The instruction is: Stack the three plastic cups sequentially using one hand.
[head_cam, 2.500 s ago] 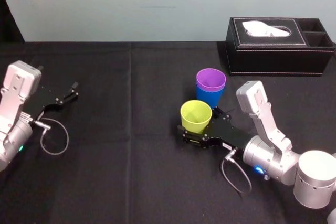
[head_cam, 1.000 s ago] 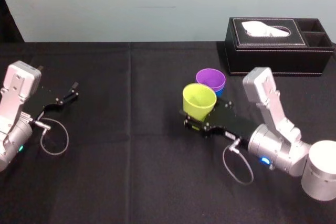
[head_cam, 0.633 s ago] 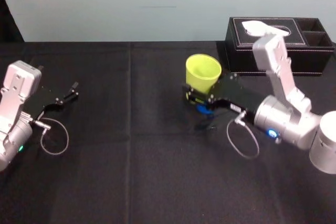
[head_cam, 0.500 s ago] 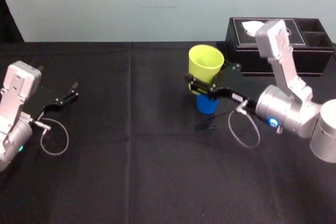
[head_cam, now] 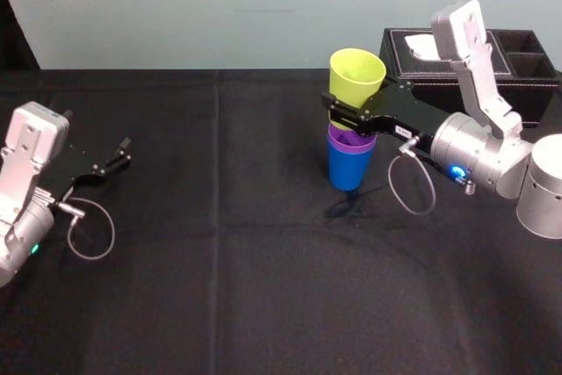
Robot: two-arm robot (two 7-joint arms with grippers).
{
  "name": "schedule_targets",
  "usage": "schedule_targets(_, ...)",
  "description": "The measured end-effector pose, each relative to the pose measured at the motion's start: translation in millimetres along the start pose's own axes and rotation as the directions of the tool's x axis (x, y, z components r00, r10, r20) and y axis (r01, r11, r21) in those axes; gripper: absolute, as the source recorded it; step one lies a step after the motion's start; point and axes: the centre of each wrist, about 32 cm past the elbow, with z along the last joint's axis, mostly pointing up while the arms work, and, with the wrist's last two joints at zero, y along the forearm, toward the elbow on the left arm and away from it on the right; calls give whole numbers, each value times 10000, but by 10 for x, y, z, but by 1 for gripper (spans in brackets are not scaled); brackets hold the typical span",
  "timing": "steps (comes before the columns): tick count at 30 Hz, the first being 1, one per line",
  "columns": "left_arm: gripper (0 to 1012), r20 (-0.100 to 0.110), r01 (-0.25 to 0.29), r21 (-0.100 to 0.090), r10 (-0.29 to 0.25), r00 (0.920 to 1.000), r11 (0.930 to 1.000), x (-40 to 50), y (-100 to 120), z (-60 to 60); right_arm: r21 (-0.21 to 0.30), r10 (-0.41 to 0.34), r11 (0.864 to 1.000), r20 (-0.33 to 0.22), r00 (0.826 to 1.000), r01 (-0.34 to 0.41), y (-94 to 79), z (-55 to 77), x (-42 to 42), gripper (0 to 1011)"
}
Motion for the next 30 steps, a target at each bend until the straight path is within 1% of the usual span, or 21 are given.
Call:
schedule_targets(7, 1011, 0, 1, 1, -1, 10000, 10000, 0, 0, 0, -181, -86, 9998, -145, 9999, 84, 6, -59, 27, 718)
schedule_targets(15, 1011, 0, 1, 0, -1, 10000, 10000, 0, 0, 0, -316, -175, 9994, -187, 9997, 169, 6, -109, 43, 718)
schedule_targets(30, 1011, 0, 1, 0, -1, 10000, 10000, 0, 0, 0, -567, -208, 9982, -143, 9997, 199, 32, -234, 33, 718)
